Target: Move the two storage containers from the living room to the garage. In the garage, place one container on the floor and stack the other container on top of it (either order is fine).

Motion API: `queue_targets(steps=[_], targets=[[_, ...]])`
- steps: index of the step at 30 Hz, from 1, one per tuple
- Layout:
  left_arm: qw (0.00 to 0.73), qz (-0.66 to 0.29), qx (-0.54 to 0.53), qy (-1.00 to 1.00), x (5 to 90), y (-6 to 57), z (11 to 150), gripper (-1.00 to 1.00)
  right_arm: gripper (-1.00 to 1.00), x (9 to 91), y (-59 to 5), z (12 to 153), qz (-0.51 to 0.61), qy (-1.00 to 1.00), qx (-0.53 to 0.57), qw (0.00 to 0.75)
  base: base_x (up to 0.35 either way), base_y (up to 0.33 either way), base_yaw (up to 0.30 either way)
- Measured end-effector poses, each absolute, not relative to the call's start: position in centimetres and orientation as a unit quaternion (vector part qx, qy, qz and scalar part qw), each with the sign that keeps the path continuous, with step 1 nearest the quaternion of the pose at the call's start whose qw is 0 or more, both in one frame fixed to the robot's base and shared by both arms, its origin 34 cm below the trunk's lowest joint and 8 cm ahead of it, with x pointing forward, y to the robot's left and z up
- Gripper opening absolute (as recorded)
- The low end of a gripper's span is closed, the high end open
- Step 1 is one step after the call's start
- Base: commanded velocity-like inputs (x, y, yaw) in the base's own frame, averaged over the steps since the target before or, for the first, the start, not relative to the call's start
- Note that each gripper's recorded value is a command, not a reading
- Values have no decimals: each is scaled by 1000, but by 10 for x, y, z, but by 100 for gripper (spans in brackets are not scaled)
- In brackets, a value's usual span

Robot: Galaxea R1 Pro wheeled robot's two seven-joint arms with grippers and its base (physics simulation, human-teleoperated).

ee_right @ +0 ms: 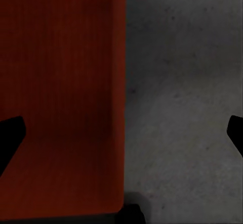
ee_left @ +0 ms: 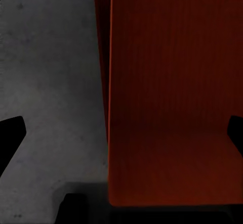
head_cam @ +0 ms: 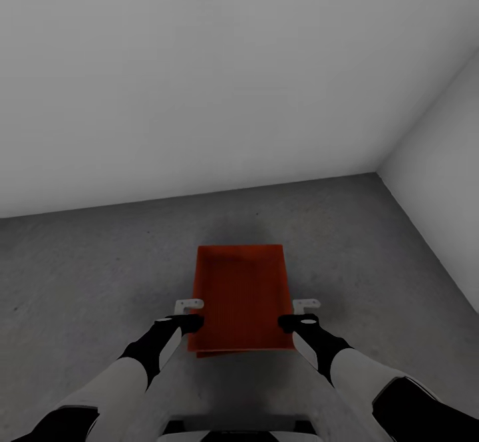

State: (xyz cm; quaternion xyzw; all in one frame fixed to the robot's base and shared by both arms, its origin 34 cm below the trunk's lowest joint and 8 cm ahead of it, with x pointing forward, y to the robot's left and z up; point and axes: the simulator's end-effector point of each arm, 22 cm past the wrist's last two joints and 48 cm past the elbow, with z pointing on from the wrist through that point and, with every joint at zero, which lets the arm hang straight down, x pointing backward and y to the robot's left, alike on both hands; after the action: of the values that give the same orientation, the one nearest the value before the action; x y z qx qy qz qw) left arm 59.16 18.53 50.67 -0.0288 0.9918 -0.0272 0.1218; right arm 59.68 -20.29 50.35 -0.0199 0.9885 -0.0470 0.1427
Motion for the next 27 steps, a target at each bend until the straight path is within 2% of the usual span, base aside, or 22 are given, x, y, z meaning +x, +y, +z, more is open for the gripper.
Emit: queue_targets(steps=[27], targets=[[122,-27,-29,992,586,186,538,100,100,590,-203,534,-47,989,-18,141,0,0,0]])
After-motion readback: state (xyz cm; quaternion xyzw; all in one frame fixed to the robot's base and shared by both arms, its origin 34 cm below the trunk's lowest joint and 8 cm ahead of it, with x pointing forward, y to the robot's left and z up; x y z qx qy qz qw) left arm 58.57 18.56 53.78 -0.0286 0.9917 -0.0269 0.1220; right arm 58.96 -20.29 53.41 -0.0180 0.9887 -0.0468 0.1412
